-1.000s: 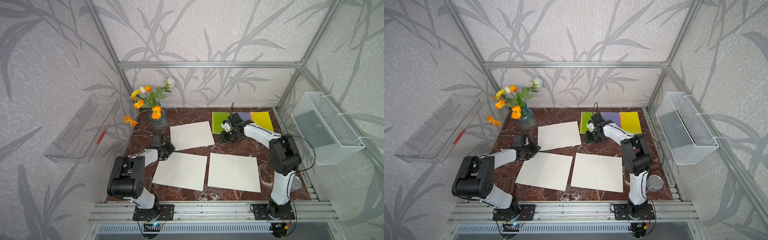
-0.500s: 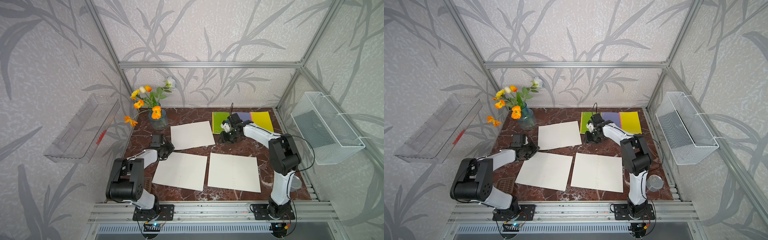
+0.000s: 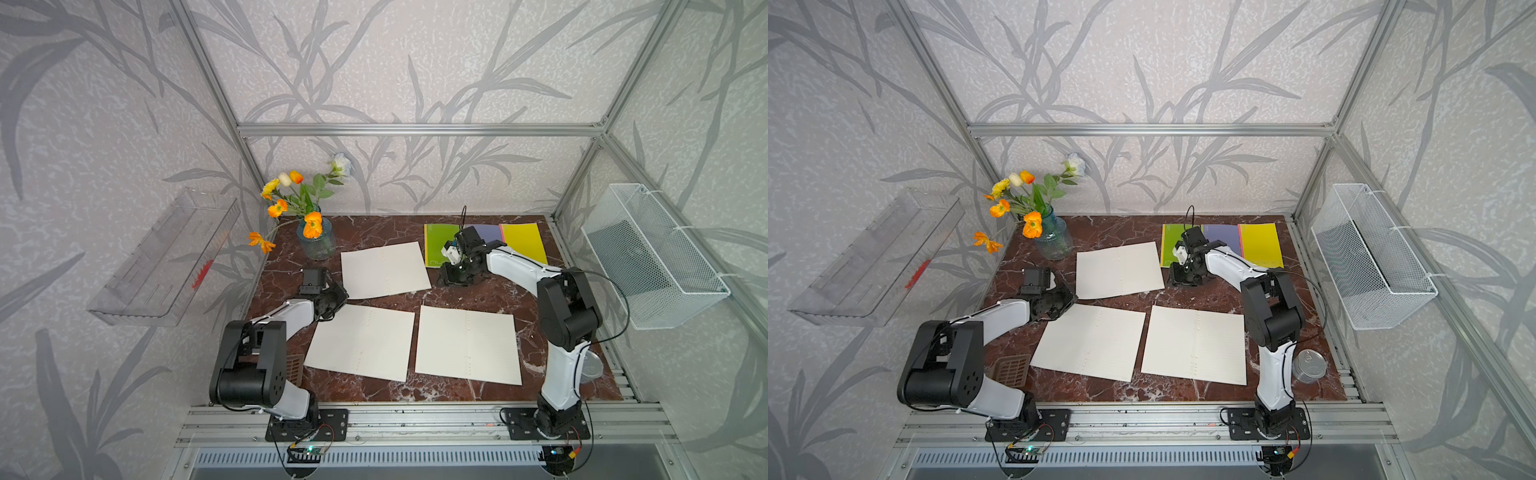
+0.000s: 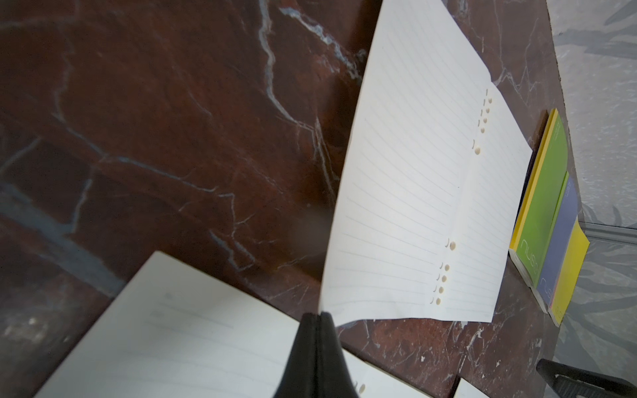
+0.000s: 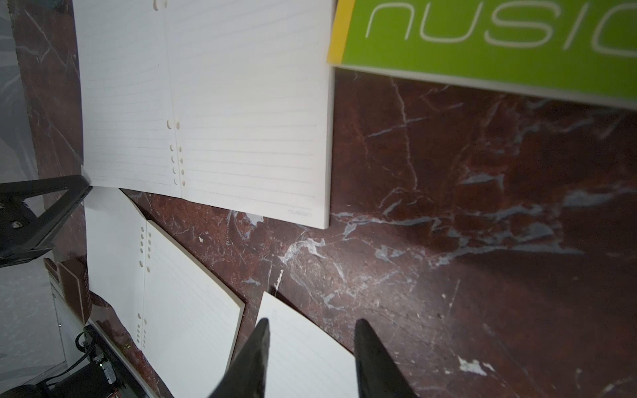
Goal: Close the notebook
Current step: Close the notebook at the center of the board.
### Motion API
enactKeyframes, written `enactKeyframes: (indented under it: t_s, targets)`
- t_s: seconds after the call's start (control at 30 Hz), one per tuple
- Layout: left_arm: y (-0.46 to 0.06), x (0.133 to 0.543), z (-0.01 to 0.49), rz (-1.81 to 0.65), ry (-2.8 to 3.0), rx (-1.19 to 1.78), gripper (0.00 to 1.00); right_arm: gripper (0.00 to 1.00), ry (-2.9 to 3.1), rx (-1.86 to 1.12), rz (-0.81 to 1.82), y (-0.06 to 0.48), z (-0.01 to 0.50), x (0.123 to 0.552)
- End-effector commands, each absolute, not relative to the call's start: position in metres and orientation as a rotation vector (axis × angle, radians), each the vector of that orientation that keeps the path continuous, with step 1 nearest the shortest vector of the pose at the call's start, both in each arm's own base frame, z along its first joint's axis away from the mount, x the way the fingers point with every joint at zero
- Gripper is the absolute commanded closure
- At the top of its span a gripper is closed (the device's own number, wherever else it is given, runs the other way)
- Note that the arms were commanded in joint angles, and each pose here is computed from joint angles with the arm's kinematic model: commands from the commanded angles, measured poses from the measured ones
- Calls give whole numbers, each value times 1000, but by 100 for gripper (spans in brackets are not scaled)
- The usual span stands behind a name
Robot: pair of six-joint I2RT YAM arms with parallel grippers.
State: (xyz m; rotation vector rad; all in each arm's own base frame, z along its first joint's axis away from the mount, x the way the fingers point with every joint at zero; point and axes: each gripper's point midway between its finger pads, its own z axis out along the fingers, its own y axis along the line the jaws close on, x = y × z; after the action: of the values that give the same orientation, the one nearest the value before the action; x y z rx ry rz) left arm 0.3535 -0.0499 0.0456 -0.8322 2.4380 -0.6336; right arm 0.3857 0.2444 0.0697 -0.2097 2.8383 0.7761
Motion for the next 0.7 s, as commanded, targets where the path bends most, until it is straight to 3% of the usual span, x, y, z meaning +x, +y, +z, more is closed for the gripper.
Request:
enactKeyframes:
  t_s: [0.0, 0.67]
  targets:
    - [-49, 357, 64, -639, 2411, -784, 97, 59, 2860, -213, 775, 245, 66, 379]
    - [-57, 352, 103, -692, 2366, -647, 98, 58, 2853, -246, 811, 263, 59, 406]
